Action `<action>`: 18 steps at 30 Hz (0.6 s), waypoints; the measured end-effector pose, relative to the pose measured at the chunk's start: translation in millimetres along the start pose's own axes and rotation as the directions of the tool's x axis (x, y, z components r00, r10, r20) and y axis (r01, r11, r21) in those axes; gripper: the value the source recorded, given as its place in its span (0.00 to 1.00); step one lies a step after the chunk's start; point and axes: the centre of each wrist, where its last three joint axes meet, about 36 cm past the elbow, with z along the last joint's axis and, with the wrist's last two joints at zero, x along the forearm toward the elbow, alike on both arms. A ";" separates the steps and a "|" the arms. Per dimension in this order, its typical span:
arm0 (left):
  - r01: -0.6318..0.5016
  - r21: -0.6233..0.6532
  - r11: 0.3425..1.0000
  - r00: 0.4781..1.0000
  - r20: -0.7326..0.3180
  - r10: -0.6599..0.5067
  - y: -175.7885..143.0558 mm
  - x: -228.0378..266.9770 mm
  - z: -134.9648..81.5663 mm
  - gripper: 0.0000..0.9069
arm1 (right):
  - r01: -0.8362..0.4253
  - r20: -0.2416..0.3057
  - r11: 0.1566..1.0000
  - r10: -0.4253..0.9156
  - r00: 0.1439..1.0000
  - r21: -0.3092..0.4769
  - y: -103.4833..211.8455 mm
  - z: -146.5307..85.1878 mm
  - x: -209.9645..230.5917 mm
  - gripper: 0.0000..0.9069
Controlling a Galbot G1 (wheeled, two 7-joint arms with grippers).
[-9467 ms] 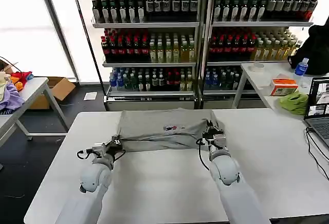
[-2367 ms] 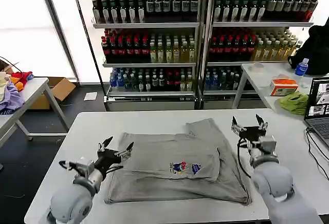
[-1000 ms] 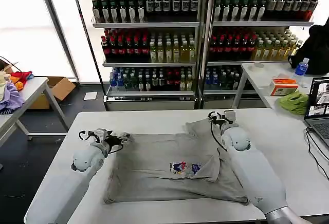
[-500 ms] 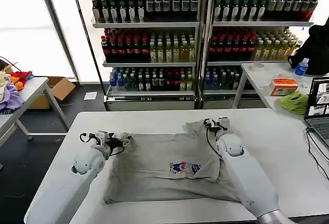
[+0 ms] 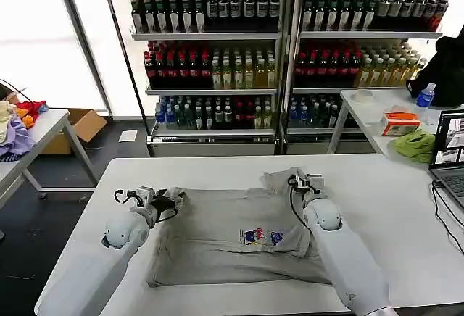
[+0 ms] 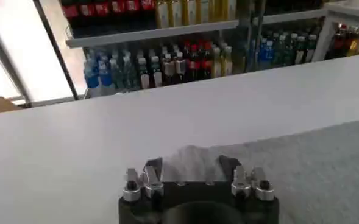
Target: Fold and organize the clothes.
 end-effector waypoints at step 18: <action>0.005 -0.023 1.000 0.996 0.089 -0.003 -2.9 6.0 -2.2 0.00 | 0.046 0.075 0.996 -0.040 0.996 -0.080 -2.7 -5.1 20.3 0.00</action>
